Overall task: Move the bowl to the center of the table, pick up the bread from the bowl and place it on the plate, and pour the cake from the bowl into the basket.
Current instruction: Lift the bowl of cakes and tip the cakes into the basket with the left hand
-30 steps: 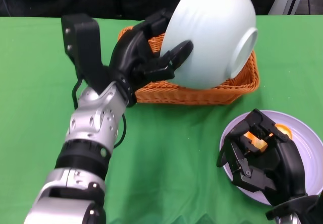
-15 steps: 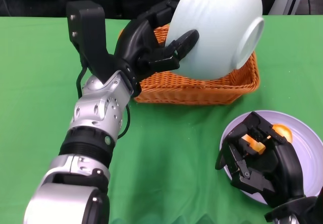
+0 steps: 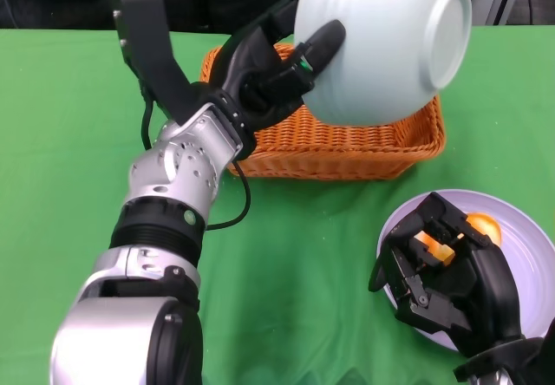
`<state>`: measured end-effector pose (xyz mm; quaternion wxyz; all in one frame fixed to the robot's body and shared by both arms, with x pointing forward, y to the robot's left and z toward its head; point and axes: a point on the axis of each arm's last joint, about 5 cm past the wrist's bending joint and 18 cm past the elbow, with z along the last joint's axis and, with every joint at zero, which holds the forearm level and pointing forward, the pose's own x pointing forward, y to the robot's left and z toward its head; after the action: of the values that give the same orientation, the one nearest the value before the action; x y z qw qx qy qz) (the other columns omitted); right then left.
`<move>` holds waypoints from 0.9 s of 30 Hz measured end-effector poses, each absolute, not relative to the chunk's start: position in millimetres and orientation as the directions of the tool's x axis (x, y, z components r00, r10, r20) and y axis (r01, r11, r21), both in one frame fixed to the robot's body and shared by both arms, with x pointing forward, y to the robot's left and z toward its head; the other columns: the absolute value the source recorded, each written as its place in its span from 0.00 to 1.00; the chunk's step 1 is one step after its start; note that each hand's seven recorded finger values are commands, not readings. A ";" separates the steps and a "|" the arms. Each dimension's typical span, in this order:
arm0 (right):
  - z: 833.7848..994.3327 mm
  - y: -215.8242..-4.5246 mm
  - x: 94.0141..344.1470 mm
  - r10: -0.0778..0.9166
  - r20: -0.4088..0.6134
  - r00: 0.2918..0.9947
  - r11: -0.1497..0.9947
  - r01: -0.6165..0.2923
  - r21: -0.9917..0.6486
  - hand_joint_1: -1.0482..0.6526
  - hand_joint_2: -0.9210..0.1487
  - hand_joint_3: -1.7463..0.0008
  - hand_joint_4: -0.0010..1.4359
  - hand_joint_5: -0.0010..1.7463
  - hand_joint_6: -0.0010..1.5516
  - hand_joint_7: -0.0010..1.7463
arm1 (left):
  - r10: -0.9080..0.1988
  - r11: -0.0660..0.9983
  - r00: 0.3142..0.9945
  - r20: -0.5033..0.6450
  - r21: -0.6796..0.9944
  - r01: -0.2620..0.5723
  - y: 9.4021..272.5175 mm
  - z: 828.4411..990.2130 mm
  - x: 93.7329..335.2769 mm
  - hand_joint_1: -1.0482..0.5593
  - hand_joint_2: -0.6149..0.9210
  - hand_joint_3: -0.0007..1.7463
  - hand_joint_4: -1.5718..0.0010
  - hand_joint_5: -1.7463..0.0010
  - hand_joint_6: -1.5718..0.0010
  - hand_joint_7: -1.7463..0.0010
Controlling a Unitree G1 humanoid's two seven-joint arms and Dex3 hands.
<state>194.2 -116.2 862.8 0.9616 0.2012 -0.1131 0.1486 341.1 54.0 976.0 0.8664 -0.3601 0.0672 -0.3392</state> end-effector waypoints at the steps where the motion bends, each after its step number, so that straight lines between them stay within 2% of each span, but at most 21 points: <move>1: 862.8 -116.2 194.2 0.241 0.277 0.930 0.876 -0.332 0.351 0.53 0.28 0.45 0.46 1.00 0.37 0.82 | -0.636 0.502 0.762 0.123 -0.685 0.529 54.1 976.6 341.4 0.58 0.85 0.57 0.48 0.12 0.50 0.16; 3: 862.9 -116.1 194.2 0.243 0.276 0.930 0.877 -0.332 0.348 0.53 0.28 0.45 0.46 1.00 0.37 0.82 | -0.640 0.490 0.758 0.124 -0.694 0.527 53.7 978.8 342.2 0.58 0.86 0.56 0.48 0.12 0.50 0.16; 4: 862.9 -116.1 194.2 0.244 0.276 0.930 0.878 -0.332 0.346 0.53 0.27 0.45 0.46 1.00 0.36 0.83 | -0.641 0.478 0.758 0.120 -0.710 0.516 53.4 980.1 342.6 0.58 0.87 0.54 0.52 0.09 0.52 0.16; 7: 862.9 -116.0 194.1 0.246 0.275 0.930 0.878 -0.333 0.342 0.54 0.26 0.46 0.46 1.00 0.36 0.83 | -0.639 0.435 0.764 0.089 -0.777 0.455 52.6 984.3 344.4 0.57 0.90 0.50 0.56 0.05 0.54 0.14; 14: 862.9 -116.0 194.0 0.244 0.279 0.929 0.880 -0.333 0.340 0.54 0.27 0.46 0.46 1.00 0.36 0.83 | -0.642 0.406 0.763 0.076 -0.811 0.422 53.2 985.6 345.1 0.57 0.92 0.47 0.58 0.03 0.55 0.14; 27: 862.8 -116.0 194.0 0.244 0.280 0.928 0.878 -0.334 0.343 0.54 0.27 0.46 0.47 1.00 0.37 0.83 | -0.636 0.403 0.769 0.064 -0.822 0.402 53.7 987.4 345.8 0.57 0.89 0.50 0.58 0.02 0.54 0.13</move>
<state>194.0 -116.0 862.8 0.9621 0.1963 -0.1146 0.1504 345.8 53.7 987.4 0.8274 -0.4470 0.1310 -0.3138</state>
